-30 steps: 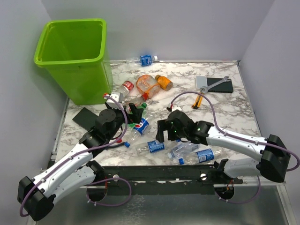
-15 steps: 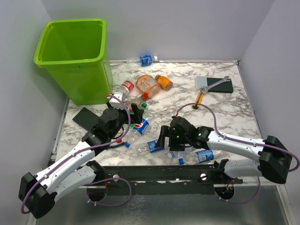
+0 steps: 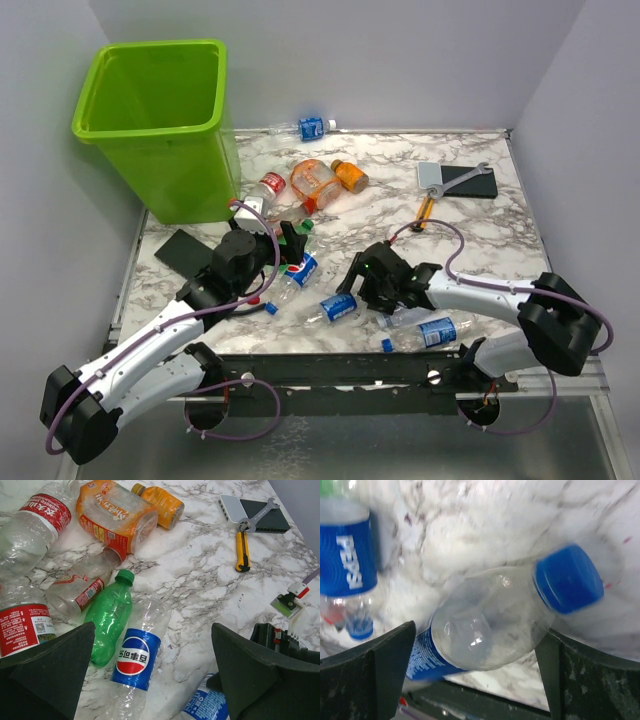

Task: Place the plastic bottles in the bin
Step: Pick up the plastic bottle at the center of the board.

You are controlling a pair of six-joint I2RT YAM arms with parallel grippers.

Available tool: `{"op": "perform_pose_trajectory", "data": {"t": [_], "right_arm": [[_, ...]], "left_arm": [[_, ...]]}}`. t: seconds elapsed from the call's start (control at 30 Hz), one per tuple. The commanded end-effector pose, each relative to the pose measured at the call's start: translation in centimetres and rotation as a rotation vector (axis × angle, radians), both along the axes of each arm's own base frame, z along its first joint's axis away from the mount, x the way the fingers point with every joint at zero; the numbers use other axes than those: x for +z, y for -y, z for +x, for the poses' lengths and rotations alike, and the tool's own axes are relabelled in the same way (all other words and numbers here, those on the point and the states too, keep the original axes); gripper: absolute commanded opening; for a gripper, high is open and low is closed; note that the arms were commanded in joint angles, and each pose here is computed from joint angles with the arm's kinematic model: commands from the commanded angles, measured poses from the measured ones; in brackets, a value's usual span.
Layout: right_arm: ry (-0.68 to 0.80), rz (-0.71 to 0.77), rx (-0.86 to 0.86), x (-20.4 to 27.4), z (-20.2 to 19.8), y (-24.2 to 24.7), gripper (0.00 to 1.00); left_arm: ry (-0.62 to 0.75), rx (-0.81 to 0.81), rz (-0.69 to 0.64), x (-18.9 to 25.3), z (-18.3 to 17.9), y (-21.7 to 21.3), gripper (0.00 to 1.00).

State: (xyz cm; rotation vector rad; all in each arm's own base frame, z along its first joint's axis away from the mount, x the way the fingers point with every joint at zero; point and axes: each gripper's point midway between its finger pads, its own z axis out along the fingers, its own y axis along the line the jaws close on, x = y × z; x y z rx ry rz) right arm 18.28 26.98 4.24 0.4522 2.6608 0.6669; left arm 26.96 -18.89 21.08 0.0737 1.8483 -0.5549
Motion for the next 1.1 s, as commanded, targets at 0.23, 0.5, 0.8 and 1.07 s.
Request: {"op": "perform_pose_trajectory", "data": {"t": [0.23, 0.5, 0.8, 1.07], "right_arm": [[0.13, -0.103, -0.045, 1.0, 5.8, 0.0, 1.0], [0.045, -0.173, 0.135, -1.8, 2.2, -0.2, 0.99], [0.009, -0.342, 0.275, -4.6, -1.1, 0.8, 0.73], [0.415, -0.207, 0.269, 5.5, 3.3, -0.5, 0.46]], "left_arm": [[-0.041, -0.024, 0.014, -1.0, -0.2, 0.5, 0.99], [-0.045, -0.033, 0.008, -1.0, -0.3, 0.7, 0.99], [-0.042, -0.026, 0.01, -1.0, -0.3, 0.6, 0.99], [-0.001, 0.029, -0.054, 1.3, 0.2, 0.1, 0.99]]}}
